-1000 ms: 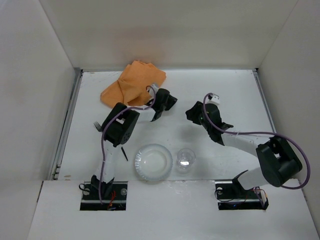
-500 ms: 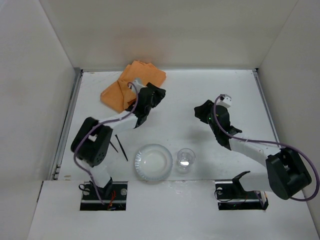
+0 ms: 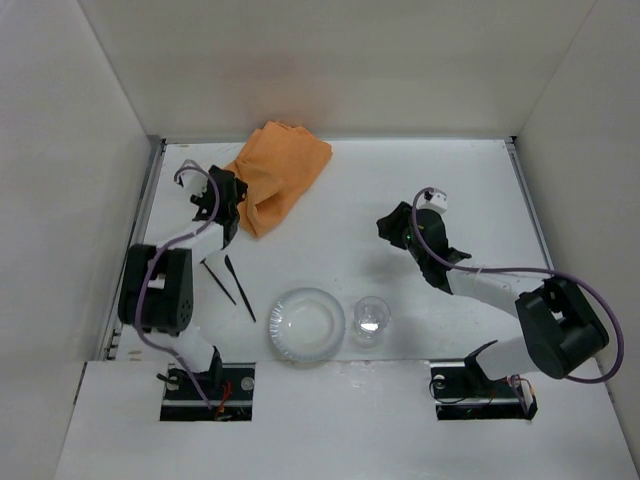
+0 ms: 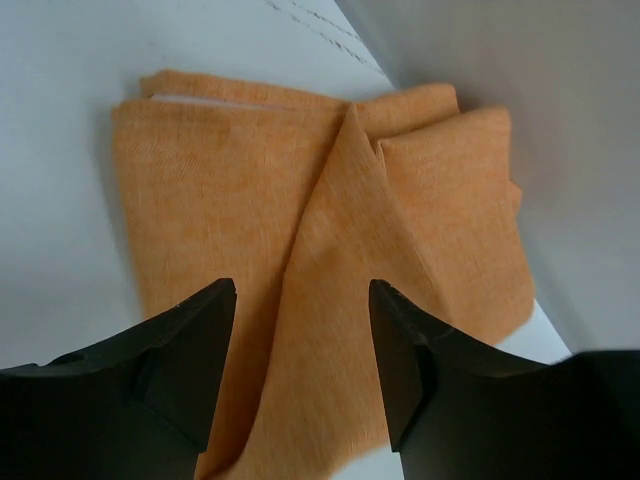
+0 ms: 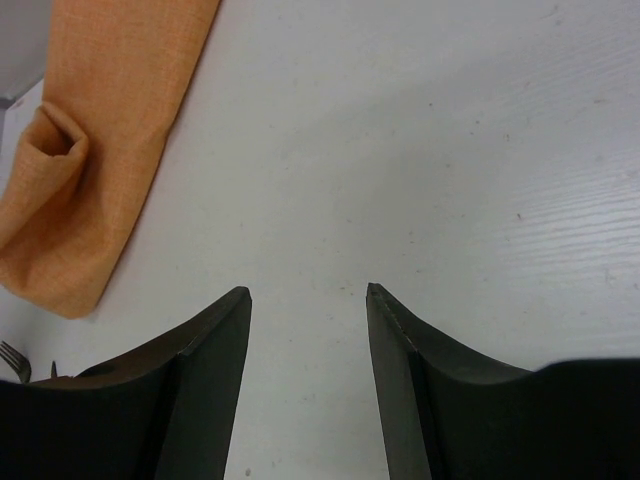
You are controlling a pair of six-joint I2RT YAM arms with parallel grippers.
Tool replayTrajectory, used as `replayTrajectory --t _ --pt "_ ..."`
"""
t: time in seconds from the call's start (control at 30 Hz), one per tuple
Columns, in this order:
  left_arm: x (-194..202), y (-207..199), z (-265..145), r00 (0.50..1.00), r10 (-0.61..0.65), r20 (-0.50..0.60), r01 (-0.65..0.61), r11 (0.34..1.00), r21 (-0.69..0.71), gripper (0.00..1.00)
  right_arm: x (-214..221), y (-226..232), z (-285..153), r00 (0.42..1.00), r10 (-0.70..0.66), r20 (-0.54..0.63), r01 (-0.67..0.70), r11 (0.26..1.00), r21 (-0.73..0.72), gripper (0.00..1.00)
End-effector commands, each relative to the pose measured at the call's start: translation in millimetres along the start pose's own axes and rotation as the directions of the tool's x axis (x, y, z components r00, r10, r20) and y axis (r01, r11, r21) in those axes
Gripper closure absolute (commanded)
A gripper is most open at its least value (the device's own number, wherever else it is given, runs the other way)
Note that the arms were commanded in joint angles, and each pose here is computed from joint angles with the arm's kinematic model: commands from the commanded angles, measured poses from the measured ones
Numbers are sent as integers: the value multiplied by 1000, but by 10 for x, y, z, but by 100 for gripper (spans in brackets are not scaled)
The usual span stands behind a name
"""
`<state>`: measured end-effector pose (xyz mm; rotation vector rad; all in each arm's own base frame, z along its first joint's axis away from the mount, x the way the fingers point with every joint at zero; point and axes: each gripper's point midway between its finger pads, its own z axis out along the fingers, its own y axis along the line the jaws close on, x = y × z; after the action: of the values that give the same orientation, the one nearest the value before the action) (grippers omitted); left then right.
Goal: Set the dinner table for one person
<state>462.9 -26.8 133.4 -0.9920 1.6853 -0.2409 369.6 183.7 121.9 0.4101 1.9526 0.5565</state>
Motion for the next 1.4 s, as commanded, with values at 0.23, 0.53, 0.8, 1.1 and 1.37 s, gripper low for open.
replayTrajectory --t 0.23,0.53,0.8,1.1,1.37 --pt "915 -218 928 943 113 -314 -101 993 53 57 -151 328 2 999 -18 36 21 996 -86 44" --pt "1913 -589 263 867 138 -479 -53 981 186 73 -96 347 56 999 -38 17 40 995 -94 37" --pt "2193 -994 -330 849 150 -507 -2 960 281 64 -106 526 89 999 -40 -4 39 989 -143 31" --pt "1482 -856 -660 922 71 -382 47 955 292 49 -272 624 462 1000 -25 3 25 994 -105 28" --pt "1397 -77 -710 935 139 -327 -83 980 179 44 -194 573 1028 996 -34 -80 29 998 -59 29"
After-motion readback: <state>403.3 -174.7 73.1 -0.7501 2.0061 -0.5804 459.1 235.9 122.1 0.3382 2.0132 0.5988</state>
